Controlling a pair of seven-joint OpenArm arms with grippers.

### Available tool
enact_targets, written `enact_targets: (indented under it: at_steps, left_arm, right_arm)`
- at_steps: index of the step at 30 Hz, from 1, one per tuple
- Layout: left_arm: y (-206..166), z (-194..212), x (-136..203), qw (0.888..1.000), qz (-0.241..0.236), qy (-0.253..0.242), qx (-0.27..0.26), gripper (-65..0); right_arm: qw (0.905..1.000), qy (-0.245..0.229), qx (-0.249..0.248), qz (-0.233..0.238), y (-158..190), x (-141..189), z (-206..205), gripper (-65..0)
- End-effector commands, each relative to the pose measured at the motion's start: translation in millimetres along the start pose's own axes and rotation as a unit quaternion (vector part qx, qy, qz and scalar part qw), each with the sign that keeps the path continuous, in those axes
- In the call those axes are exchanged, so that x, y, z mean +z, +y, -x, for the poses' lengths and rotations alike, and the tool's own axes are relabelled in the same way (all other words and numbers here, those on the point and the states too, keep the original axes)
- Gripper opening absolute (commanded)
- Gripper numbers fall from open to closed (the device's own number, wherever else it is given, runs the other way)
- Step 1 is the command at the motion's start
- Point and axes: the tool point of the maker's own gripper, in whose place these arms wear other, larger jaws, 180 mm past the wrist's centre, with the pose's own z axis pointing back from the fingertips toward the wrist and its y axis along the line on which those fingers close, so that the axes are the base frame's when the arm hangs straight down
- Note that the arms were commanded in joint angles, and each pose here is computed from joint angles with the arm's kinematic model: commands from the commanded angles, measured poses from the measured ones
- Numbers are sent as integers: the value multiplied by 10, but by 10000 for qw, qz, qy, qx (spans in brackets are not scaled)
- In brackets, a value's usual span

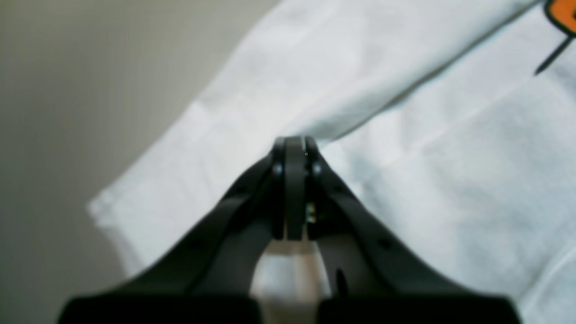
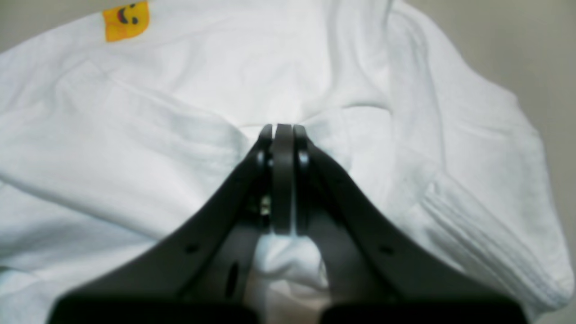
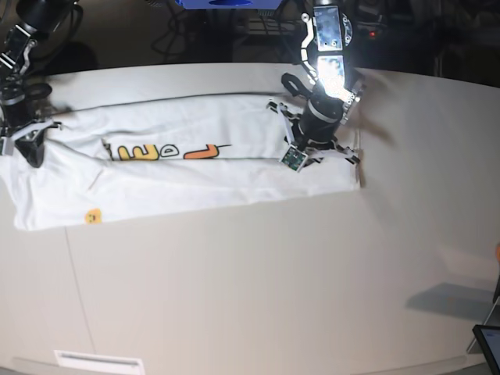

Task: Fold the T-shirt properly
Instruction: 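Drag the left gripper's end of the strip toward the right gripper, release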

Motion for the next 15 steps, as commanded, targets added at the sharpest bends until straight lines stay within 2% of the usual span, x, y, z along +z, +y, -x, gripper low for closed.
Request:
enact_targets:
  at_steps: [1, 5, 9, 12, 15]
  left_arm:
    - [118, -196, 54, 9994, -186, -285, 24, -650]
    - [306, -326, 190, 9982, -481, -348, -87, -650]
    - [422, -255, 246, 9978, -618, -111, -214, -650]
    - [502, -37, 350, 9966, -776, 269, -33, -648]
    - [673, 281, 493, 9917, -1085, 652, 245, -643]
  right_arm:
    - [9994, 281, 185, 100, -86, 23, 62, -646]
    - [9994, 263, 192, 91, -65, 31, 54, -641]
    - [9992, 125, 379, 56, 4, 89, -62, -641]
    - [9986, -6, 522, 21, 56, 100, -182, -641]
    - [9982, 121, 585, 22, 60, 100, -172, -641]
